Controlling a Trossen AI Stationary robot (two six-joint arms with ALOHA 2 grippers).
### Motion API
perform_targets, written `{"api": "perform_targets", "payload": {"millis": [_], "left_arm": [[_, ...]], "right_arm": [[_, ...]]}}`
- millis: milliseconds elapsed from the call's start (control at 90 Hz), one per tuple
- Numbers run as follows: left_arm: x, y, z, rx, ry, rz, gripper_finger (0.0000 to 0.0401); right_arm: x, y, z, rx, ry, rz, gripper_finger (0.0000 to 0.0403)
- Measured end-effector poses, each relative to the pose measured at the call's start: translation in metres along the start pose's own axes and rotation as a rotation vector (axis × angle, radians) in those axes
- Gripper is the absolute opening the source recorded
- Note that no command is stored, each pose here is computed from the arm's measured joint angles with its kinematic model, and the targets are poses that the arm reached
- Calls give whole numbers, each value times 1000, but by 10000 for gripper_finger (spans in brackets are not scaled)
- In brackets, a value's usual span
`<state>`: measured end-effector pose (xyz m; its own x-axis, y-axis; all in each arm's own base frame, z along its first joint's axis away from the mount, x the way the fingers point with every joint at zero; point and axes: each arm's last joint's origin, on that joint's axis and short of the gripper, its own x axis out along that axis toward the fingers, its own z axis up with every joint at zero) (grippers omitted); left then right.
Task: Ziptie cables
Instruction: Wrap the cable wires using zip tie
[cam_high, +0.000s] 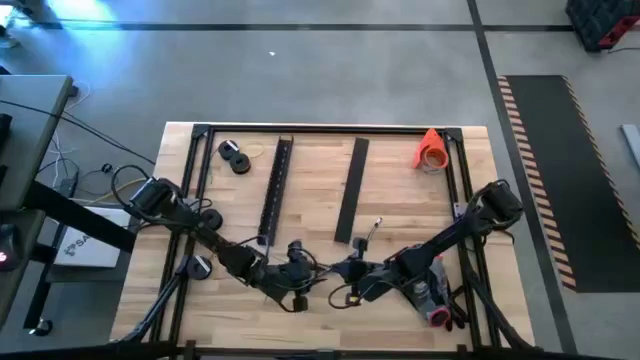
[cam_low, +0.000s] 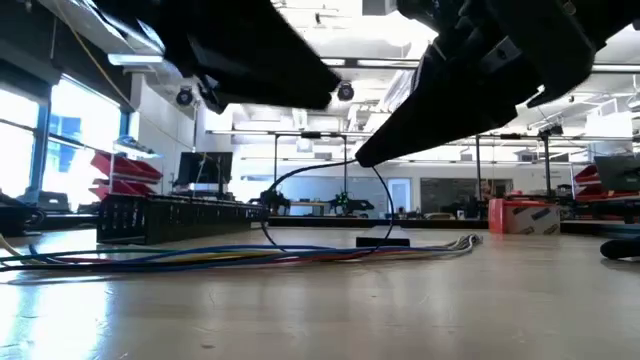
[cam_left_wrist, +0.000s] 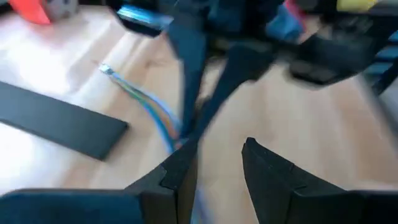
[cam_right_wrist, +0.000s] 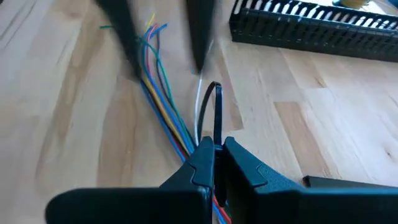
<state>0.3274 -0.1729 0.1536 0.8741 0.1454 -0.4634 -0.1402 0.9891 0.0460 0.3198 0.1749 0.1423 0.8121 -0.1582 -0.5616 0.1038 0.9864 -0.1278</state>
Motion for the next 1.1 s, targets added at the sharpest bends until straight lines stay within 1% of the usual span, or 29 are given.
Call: {"api": "perform_targets", "payload": {"millis": [167, 267, 411, 567, 656, 789, 967, 1100], "left_arm": [[20, 13, -9, 78, 68, -44, 140], [30, 22, -11, 89, 96, -70, 152], [37, 32, -7, 104, 79, -123, 155], [39, 31, -1, 127, 30, -215, 139], [39, 30, 2, 134, 4, -249, 126], [39, 30, 6, 108, -20, -305, 101], [39, 29, 6, 107, -14, -318, 61], [38, 28, 5, 108, -11, -331, 53]], "right_arm": [[-1, 2, 1, 25, -16, 11, 0], [-1, 2, 1, 52, -18, 11, 0], [-1, 3, 2, 97, -20, 21, 0], [-2, 4, 3, 137, -23, 39, 0], [-2, 4, 3, 141, -27, 42, 0], [-2, 4, 3, 145, -27, 41, 0], [-2, 4, 3, 176, -23, 44, 1], [-2, 4, 3, 182, -20, 57, 1]]}}
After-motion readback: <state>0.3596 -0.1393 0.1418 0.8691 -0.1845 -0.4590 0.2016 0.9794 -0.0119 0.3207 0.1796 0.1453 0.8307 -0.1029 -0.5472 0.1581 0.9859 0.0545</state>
